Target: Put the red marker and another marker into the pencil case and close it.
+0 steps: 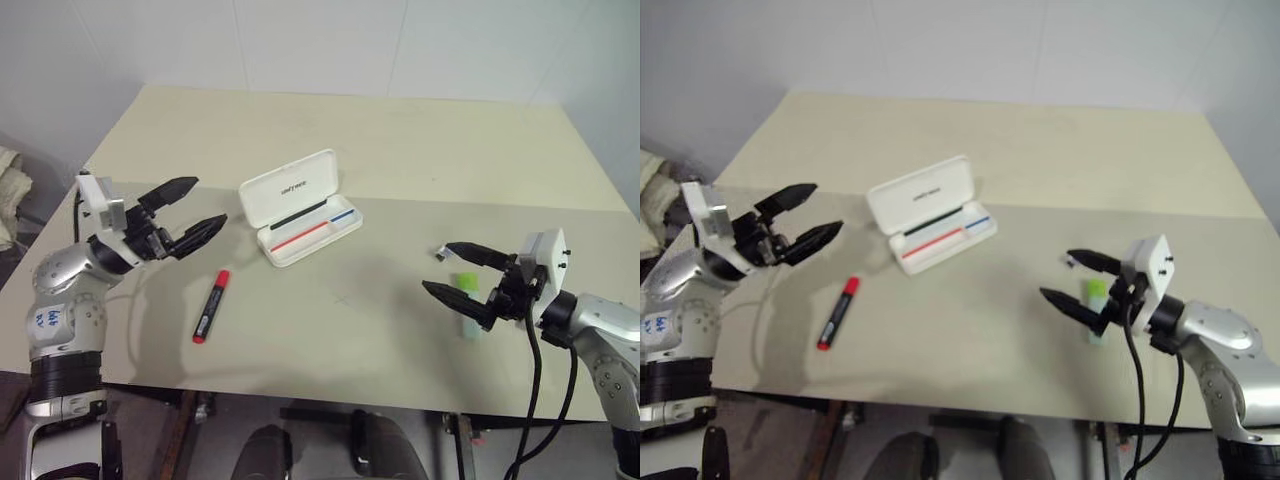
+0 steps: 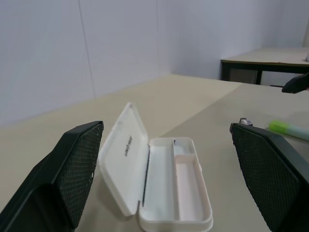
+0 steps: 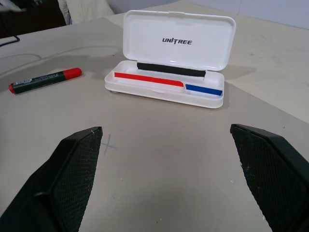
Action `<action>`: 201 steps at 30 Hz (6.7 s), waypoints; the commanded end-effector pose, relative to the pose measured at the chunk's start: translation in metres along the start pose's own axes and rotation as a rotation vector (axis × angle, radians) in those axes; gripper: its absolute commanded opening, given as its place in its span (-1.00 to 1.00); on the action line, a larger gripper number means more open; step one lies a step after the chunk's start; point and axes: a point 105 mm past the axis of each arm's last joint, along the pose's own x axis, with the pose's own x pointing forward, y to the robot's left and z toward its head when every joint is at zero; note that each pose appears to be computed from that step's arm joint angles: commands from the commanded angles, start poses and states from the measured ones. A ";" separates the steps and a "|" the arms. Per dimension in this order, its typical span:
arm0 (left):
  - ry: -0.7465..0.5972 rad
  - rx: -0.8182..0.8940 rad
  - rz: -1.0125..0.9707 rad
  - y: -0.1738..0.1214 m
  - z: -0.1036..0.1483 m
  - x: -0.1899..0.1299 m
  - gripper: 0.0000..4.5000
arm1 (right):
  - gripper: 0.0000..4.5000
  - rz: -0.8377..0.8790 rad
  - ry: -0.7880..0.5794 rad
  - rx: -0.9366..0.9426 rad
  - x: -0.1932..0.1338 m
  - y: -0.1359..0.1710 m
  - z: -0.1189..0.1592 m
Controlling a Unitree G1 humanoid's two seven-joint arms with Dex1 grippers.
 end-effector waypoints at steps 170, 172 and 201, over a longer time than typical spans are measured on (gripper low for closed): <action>0.228 0.199 0.523 -0.081 0.014 0.027 0.99 | 1.00 0.449 -0.001 -0.078 -0.032 0.004 0.018; 0.243 0.156 0.628 -0.080 0.006 0.013 0.99 | 1.00 0.452 0.001 -0.080 -0.031 0.002 0.018; 0.574 -0.118 0.923 -0.068 -0.104 -0.063 0.99 | 1.00 0.416 -0.134 -0.020 -0.041 0.019 0.024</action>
